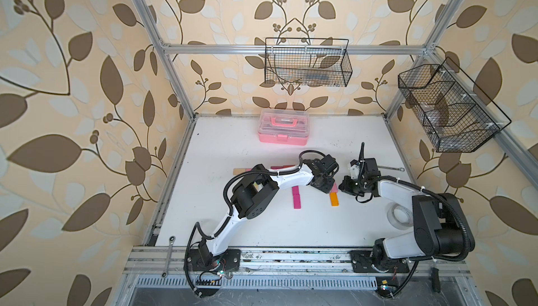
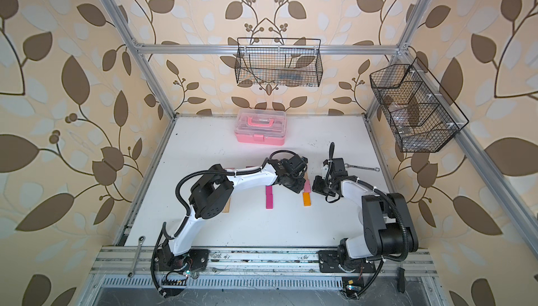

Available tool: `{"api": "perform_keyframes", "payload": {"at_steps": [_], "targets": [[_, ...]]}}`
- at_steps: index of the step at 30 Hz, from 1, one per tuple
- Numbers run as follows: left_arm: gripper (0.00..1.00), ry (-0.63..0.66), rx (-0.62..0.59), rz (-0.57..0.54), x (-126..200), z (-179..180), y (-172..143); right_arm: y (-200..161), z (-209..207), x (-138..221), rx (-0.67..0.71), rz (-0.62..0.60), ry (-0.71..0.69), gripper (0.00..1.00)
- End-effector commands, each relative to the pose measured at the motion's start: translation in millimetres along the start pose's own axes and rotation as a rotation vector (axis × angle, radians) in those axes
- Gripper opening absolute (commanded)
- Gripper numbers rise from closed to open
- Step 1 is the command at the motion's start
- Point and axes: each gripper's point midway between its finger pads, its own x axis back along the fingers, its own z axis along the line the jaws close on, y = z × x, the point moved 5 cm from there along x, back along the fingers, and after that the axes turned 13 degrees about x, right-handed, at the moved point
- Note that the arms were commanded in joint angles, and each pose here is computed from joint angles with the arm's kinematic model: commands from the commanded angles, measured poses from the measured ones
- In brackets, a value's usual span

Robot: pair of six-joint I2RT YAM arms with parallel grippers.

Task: Assemble the number 7 with building blocks
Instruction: Adjust the building block at the center of the board.

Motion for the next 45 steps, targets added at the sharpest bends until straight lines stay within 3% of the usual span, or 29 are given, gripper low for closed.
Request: {"api": "perform_keyframes", "payload": {"at_steps": [1,7,16,45], "targets": [[0.42,0.053,0.036,0.016,11.8,15.6,-6.6,0.5,-1.2,0.3,0.0,0.003,-0.001,0.09],[0.42,0.058,0.034,0.056,28.0,20.9,-22.9,-9.0,-4.7,7.0,-0.008,0.012,-0.051,0.09],[0.42,0.015,-0.014,0.124,36.4,0.0,-52.7,-20.1,0.2,13.2,0.004,0.01,-0.056,0.09],[0.4,-0.076,-0.018,0.127,22.3,-29.4,-47.8,-43.8,4.4,11.0,0.008,0.06,-0.101,0.1]]}}
